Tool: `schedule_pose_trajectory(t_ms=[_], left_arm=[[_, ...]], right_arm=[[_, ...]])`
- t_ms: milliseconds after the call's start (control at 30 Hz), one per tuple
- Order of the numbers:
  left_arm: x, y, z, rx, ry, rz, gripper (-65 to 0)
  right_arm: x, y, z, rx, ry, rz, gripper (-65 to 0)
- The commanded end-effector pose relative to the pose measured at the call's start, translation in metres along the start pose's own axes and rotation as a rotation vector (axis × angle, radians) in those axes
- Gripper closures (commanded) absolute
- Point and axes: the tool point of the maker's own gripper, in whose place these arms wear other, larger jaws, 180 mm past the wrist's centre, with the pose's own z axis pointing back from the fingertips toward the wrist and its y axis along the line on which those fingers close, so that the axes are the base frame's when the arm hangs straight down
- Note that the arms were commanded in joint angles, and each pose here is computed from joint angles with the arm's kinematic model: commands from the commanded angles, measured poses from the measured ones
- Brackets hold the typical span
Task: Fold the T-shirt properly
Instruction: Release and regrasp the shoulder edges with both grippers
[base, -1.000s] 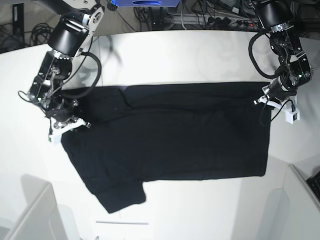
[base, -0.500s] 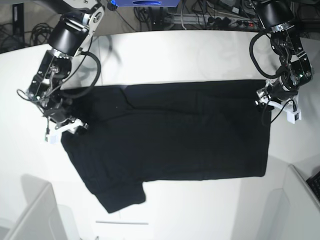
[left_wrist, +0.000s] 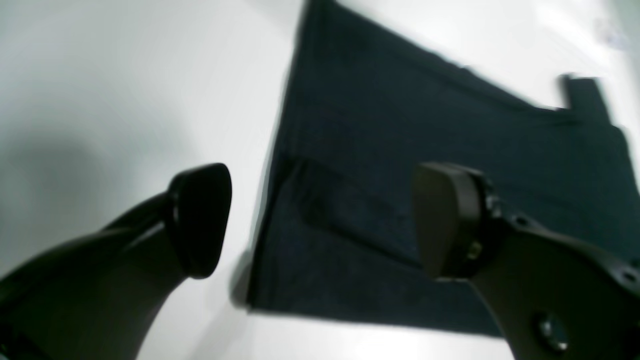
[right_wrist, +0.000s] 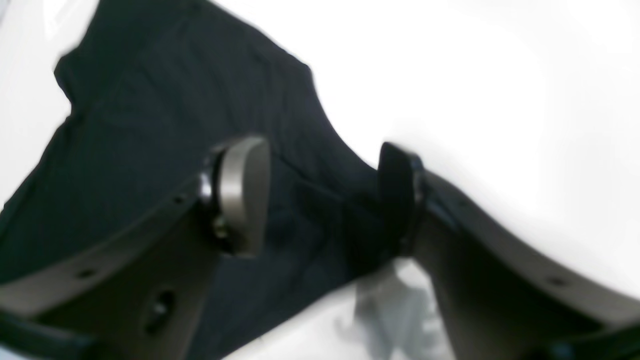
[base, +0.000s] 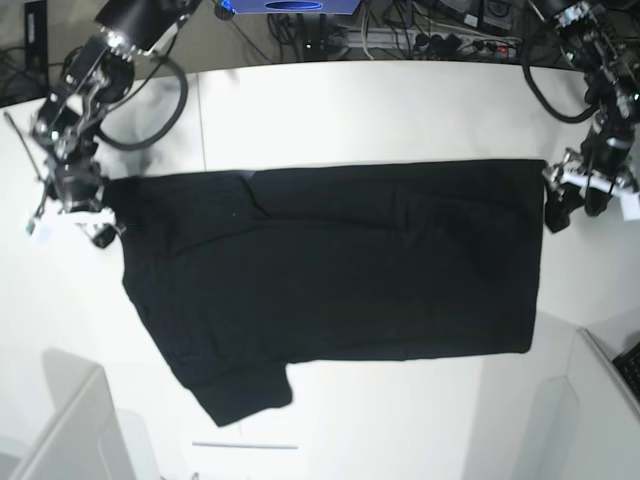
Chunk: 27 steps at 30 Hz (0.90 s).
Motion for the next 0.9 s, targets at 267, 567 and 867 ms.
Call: schedule_pose_trajectory(t_ms=[267, 567, 867], left_arm=[[-0.05, 0.039, 0.035, 0.104, 0.082, 0.082, -54.0], [-0.069, 0.048, 0.036, 0.154, 0.13, 0.077, -54.0], [-0.078, 0.052, 0.036, 0.186, 0.154, 0.059, -54.0]], right_arm=[[-0.043, -0.018, 0.015, 0.083, 0.07, -0.232, -44.0], [-0.083, -0.044, -0.002, 0.039, 0.172, -0.36, -42.8], [-0.088, -0.044, -0.021, 0.046, 0.211, -0.39, -37.7]])
